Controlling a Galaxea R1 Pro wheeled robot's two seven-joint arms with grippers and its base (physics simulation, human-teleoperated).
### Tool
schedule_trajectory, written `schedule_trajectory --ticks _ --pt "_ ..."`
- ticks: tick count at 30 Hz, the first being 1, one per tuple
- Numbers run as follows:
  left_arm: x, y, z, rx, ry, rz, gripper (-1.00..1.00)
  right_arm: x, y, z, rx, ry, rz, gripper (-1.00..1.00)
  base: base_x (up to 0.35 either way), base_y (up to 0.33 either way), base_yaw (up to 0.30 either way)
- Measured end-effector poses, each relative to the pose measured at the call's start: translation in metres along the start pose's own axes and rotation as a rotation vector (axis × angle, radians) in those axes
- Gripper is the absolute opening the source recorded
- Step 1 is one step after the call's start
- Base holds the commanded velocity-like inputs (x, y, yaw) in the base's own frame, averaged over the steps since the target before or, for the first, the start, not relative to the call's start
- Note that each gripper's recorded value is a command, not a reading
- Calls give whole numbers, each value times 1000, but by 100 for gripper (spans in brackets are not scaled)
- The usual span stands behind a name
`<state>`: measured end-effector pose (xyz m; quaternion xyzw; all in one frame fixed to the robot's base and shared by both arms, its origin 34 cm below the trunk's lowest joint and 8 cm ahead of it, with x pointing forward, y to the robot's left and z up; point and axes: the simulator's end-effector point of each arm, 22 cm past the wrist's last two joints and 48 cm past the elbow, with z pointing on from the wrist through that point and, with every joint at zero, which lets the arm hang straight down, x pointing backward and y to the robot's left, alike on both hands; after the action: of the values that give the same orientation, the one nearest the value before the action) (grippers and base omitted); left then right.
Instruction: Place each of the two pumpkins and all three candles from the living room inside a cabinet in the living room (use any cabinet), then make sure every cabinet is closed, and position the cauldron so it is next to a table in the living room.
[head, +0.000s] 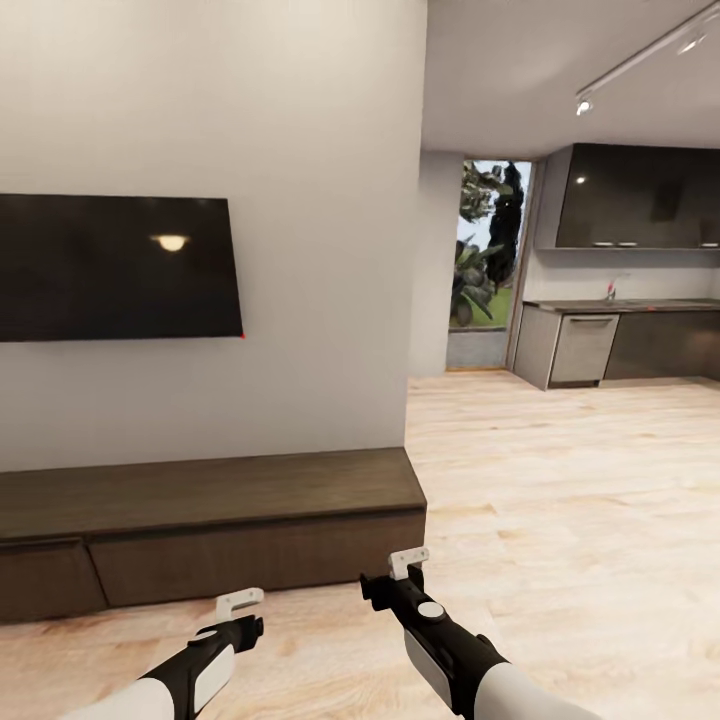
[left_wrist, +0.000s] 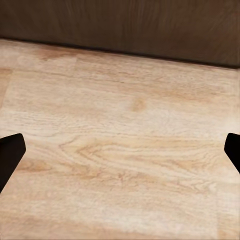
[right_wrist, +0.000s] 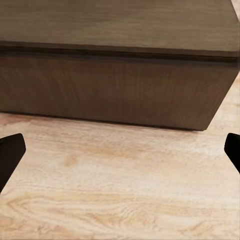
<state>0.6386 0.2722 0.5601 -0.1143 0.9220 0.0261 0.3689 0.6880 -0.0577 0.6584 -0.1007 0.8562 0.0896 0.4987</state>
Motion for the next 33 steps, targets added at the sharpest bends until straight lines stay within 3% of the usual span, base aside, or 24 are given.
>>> schedule_trajectory --ticks 33 --pt "-44 -3 -40 0 5 1 100 -55 2 -25 -1 2 0 100 0 0 0"
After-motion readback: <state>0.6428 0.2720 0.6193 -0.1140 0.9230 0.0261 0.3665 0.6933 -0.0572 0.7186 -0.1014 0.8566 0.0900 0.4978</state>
